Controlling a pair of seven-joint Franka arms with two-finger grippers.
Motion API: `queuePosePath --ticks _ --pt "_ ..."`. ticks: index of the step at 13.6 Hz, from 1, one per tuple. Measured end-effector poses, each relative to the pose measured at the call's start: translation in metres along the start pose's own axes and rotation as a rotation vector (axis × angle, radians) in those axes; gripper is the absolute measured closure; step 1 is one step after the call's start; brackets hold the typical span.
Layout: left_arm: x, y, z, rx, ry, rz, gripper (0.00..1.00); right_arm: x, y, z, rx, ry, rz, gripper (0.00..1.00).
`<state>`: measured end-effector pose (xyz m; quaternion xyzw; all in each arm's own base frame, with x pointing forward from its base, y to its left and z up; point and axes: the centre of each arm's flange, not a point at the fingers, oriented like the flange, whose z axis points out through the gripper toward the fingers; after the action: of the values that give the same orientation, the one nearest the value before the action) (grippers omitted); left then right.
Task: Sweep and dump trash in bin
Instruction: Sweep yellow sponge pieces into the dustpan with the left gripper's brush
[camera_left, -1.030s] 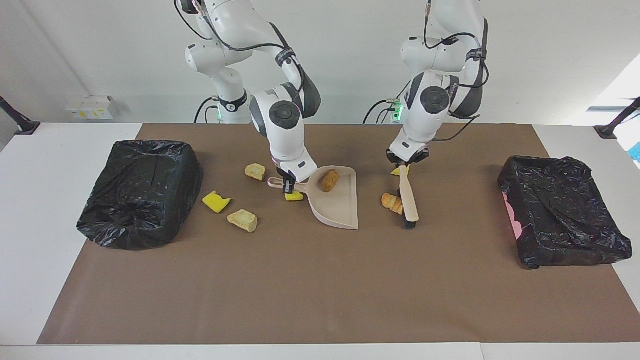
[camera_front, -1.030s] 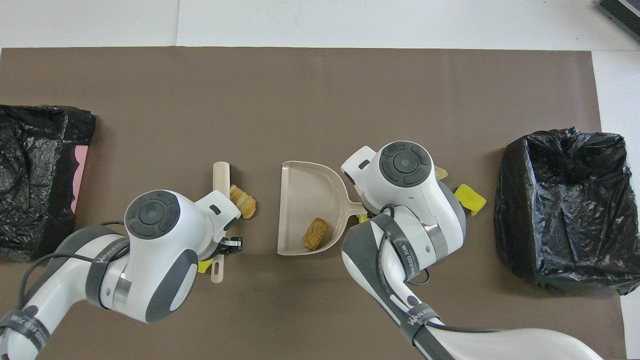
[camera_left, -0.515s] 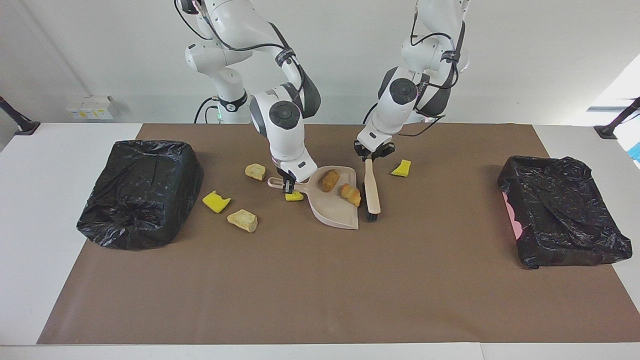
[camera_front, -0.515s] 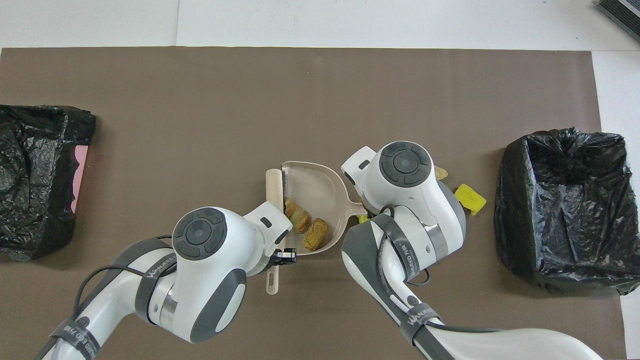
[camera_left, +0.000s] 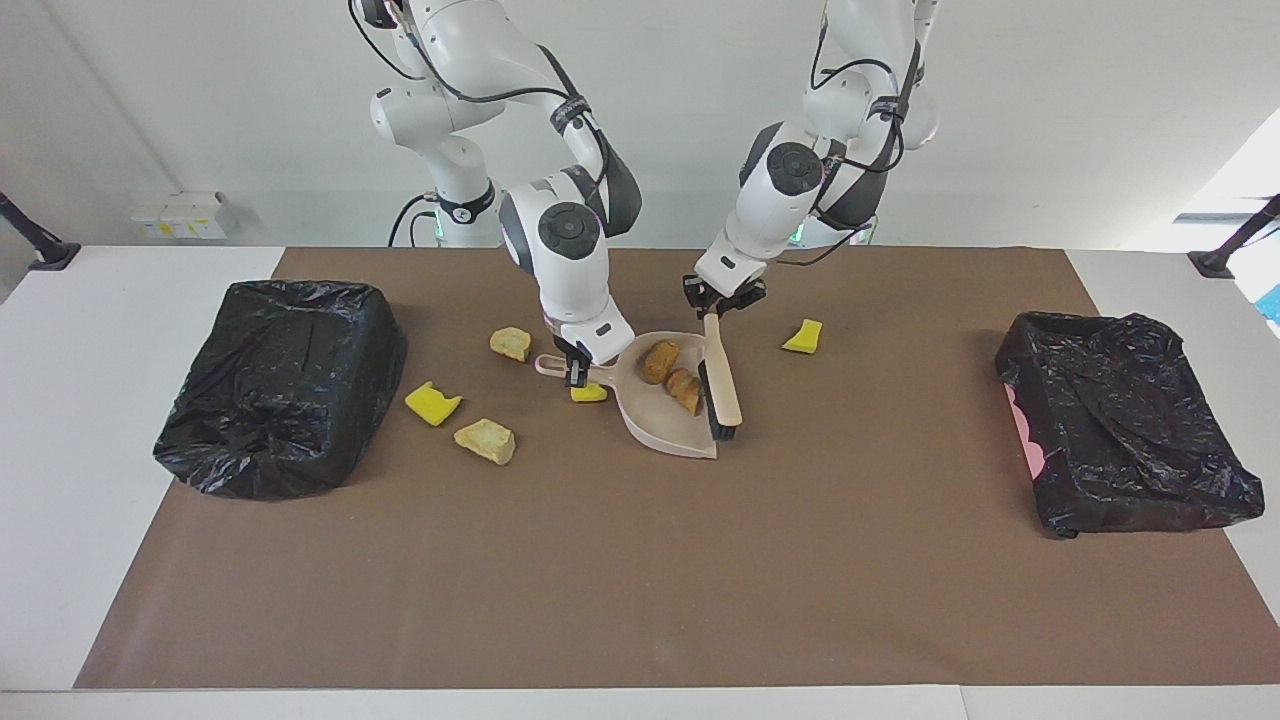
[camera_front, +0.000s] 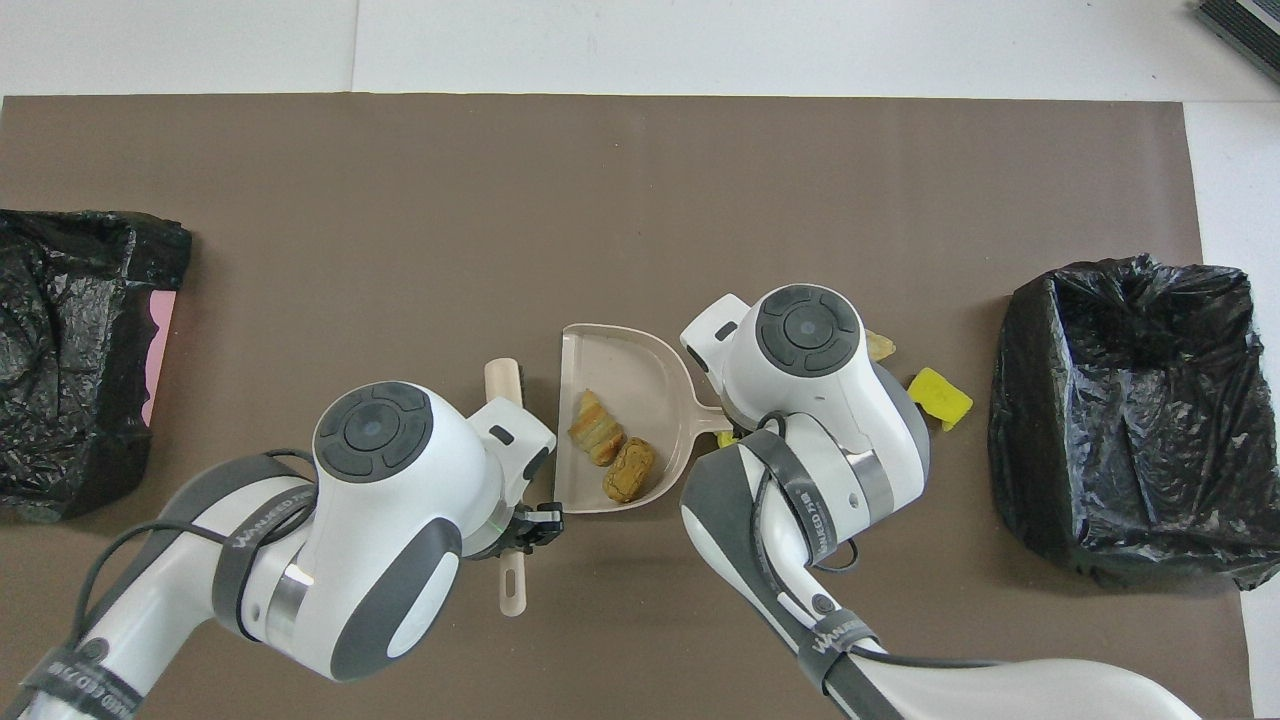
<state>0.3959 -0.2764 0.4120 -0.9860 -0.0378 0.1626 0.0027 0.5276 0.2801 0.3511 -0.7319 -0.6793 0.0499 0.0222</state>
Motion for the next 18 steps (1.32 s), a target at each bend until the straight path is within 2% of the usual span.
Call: queuePosePath --ticks 2,3,7,10,12,14,16,18 --pt "-0.014 -0.028 -0.004 0.11 -0.038 -0.067 0.74 0.012 -0.009 0.0 -0.007 -0.011 -0.031 0.67" --pt "-0.019 -0.037 0.0 0.135 -0.042 -0.113 0.74 0.015 -0.012 -0.001 -0.013 -0.019 -0.047 0.67" --pt "-0.038 -0.077 0.031 0.177 -0.085 -0.276 0.74 0.023 -0.022 -0.001 -0.016 -0.033 -0.122 0.67" --pt "-0.053 -0.092 0.045 0.188 -0.083 -0.378 0.74 0.028 -0.03 0.002 -0.013 -0.04 -0.138 0.67" --pt "-0.055 -0.091 0.052 0.168 -0.049 -0.429 0.74 0.029 -0.031 0.002 -0.013 -0.041 -0.141 0.67" --pt "-0.05 -0.084 0.058 0.107 -0.025 -0.46 0.74 0.029 -0.031 0.002 -0.013 -0.042 -0.141 0.67" --pt "-0.042 -0.074 0.072 0.052 -0.033 -0.475 0.74 0.029 -0.031 0.003 -0.012 -0.042 -0.141 0.67" --pt "-0.032 -0.061 0.081 0.007 -0.004 -0.47 0.74 0.029 -0.031 0.003 -0.013 -0.042 -0.141 0.67"
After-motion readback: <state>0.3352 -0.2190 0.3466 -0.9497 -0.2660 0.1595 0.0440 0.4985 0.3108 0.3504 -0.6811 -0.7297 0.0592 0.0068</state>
